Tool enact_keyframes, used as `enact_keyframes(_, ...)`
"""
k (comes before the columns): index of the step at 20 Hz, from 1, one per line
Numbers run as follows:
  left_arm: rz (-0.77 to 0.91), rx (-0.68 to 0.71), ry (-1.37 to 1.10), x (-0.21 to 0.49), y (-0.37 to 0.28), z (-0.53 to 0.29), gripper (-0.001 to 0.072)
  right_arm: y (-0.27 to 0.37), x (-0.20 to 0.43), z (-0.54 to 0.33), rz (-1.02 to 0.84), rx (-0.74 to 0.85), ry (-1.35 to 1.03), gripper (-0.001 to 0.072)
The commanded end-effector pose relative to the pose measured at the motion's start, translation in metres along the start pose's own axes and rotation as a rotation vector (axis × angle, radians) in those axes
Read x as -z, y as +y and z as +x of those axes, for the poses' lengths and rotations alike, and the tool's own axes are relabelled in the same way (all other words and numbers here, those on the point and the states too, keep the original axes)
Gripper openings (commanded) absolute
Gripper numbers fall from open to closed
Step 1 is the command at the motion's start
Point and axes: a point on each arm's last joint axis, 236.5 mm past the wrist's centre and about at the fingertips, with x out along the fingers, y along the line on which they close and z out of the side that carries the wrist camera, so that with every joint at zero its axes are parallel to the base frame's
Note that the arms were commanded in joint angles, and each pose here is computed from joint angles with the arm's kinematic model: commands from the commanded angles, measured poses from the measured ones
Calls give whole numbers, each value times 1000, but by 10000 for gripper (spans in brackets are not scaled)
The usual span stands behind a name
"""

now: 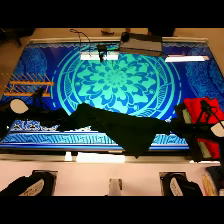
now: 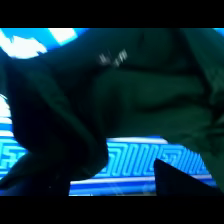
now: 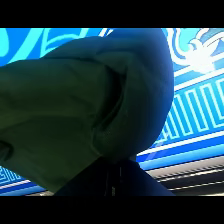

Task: Fold the shirts.

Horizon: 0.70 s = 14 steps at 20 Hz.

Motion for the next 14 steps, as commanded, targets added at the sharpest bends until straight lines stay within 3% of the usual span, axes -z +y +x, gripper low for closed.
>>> enact_keyframes(1,74,0,85,26,-12,16,574,0,0,2,1,-5,-2,23)
enact_keyframes(3,67,-60,10,6,2,13,575,0,7,2,-2,-3,25,23)
enact_keyframes(6,56,-22,-54,-19,-12,-10,575,0,7,2,-34,-3,25,23)
enact_keyframes(14,111,33,5,10,-62,27,575,0,5,2,-48,-4,17,23)
